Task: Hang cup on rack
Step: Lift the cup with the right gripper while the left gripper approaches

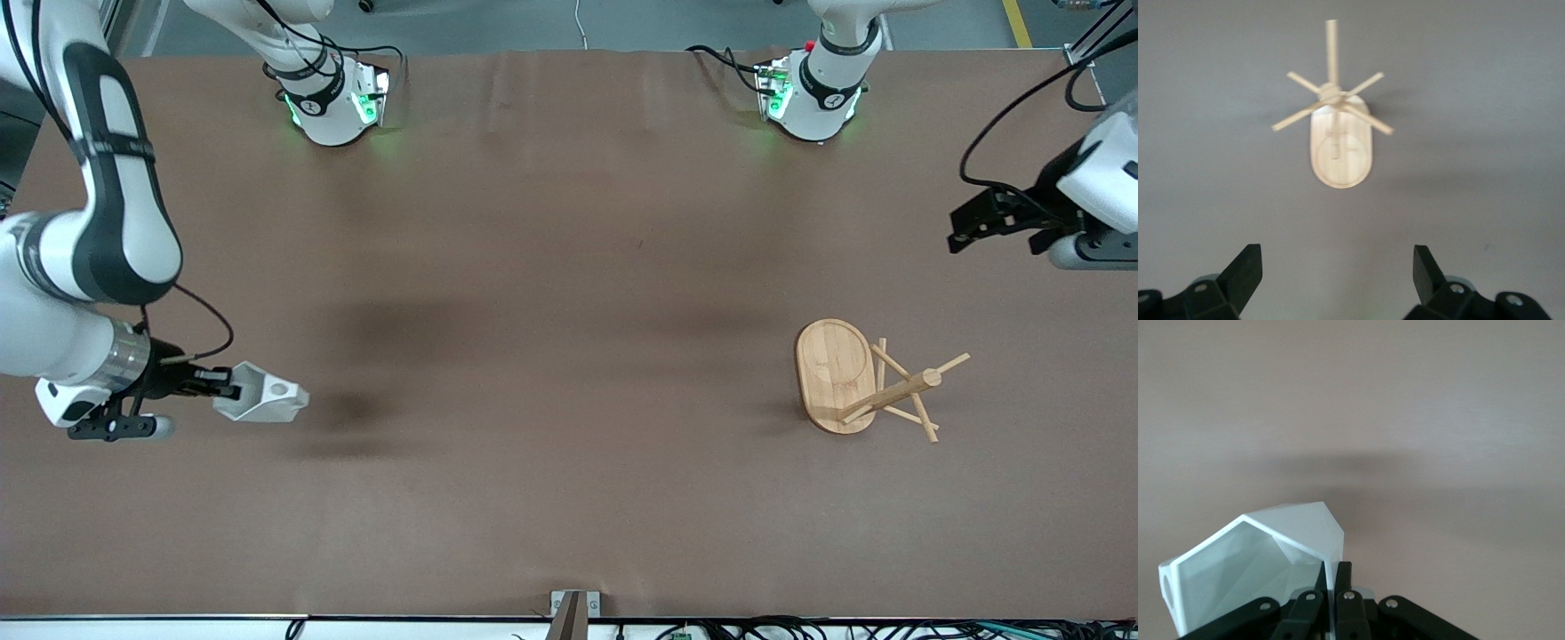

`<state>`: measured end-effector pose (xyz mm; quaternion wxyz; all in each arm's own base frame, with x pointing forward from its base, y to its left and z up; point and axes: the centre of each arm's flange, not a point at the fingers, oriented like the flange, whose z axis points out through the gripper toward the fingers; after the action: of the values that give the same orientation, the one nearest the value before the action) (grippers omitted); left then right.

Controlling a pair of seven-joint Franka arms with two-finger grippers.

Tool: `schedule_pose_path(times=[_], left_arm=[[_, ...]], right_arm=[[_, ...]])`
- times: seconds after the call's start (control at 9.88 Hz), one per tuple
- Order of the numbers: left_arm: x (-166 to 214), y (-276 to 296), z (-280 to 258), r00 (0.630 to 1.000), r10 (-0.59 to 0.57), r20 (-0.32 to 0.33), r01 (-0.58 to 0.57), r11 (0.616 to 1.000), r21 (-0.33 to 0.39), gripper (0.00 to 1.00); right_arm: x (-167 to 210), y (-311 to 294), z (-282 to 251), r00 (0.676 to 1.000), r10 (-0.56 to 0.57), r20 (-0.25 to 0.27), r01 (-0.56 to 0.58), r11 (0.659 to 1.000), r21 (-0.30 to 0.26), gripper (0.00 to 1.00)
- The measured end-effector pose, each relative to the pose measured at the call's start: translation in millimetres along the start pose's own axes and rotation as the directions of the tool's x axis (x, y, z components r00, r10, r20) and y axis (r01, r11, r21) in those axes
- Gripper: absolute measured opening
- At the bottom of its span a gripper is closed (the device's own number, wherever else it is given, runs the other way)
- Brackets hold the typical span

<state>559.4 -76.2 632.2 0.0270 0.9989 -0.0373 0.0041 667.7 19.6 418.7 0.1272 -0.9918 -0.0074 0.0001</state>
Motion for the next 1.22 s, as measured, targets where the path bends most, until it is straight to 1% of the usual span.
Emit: schedule_pose_path(times=[0.2,0.3,0.41,0.51,0.71,0.81,0.91,1.01,1.11,1.22], left_arm=[[-12,84,-4,0.99,0.142,-0.004,-0.142,0.987,-0.071,1.0],[-25,135,-3,0.973,0.23,-0.006,-0.229,0.969,-0.097,1.0],[-40,182,-3,0.949,0.314,-0.017,-0.314,0.942,-0.116,1.0],[-56,224,-3,0.92,0.389,-0.04,-0.391,0.912,-0.128,1.0],[-78,282,-3,0.865,0.491,-0.106,-0.502,0.852,-0.146,1.0],[-84,299,-3,0.826,0.545,-0.14,-0.562,0.813,-0.149,1.0],[-87,312,-4,0.776,0.605,-0.179,-0.629,0.763,-0.146,1.0],[-88,321,-2,0.725,0.656,-0.212,-0.687,0.713,-0.141,1.0],[-86,328,1,0.682,0.69,-0.244,-0.728,0.672,-0.135,1.0],[-82,333,8,0.649,0.709,-0.274,-0.756,0.642,-0.129,1.0]], right_arm=[[-5,-63,-20,0.999,0.009,0.036,-0.013,0.993,0.115,0.04],[-7,-100,-24,0.999,0.003,0.047,-0.011,0.985,0.169,0.04],[-13,-136,-26,0.998,0.0,0.059,-0.013,0.973,0.232,0.04],[-20,-165,-26,0.997,-0.005,0.08,-0.019,0.956,0.291,0.04],[-30,-196,-23,0.992,-0.028,0.123,-0.02,0.93,0.368,0.04],[-36,-207,-21,0.986,-0.042,0.16,-0.028,0.911,0.41,0.04],[-43,-217,-20,0.977,-0.059,0.206,-0.043,0.888,0.459,0.04],[-50,-224,-20,0.963,-0.084,0.257,-0.06,0.861,0.505,0.04],[-58,-230,-21,0.944,-0.121,0.306,-0.073,0.83,0.553,0.04],[-64,-234,-23,0.924,-0.163,0.346,-0.081,0.801,0.594,0.04]])
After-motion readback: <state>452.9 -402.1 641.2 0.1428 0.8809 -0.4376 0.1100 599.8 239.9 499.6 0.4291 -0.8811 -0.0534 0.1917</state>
